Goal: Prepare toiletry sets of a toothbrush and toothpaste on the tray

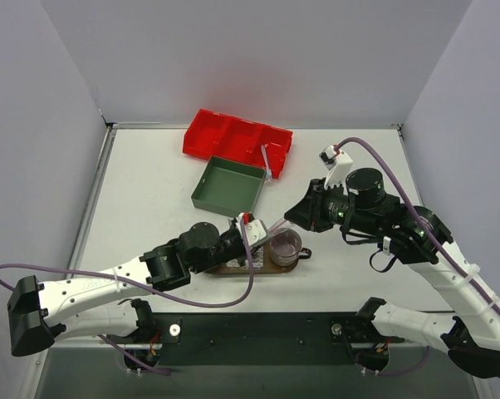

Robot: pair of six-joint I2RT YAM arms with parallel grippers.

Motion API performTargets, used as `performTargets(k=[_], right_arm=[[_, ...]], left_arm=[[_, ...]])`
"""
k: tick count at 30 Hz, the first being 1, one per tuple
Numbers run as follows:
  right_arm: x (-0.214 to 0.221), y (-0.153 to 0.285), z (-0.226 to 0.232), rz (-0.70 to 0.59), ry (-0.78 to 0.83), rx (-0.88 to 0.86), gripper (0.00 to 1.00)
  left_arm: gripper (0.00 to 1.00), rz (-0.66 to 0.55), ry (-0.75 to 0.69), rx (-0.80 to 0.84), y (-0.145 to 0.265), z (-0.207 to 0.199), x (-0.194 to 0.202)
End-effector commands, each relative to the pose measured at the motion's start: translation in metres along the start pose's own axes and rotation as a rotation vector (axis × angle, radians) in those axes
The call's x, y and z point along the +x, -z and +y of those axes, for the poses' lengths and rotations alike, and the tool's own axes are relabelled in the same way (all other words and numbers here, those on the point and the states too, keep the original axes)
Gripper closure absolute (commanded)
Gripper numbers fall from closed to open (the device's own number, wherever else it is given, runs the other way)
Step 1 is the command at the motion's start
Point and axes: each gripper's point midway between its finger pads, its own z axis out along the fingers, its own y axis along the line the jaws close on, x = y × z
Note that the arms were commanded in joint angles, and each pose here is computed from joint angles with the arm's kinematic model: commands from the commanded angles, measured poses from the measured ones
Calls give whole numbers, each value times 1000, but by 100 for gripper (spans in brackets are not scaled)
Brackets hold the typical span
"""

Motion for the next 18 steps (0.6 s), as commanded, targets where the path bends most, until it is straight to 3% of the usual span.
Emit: performTargets(k=[1,4,5,8,14,18], right_arm=[[-3,5,0,-35,15,-2,100],[-7,12,-4,-65,32,11,100],[-7,13,-5,-73,35,19,100],[-11,27,-13,-117,60,48,100],[-5,48,-27,-159,78,92,100],[11,48,-38,-133,109,107,100]], left_arm=[[83,-116,11,-4,2,4,-39],[50,-99,17,-19,0,7,-36],[33,-90,23,-17,0,7,-35],[16,-77,45,47,-2,1,-36],[10,-83,80,51,1,16,-43],[10,-121,207,-61,12,72,-42]])
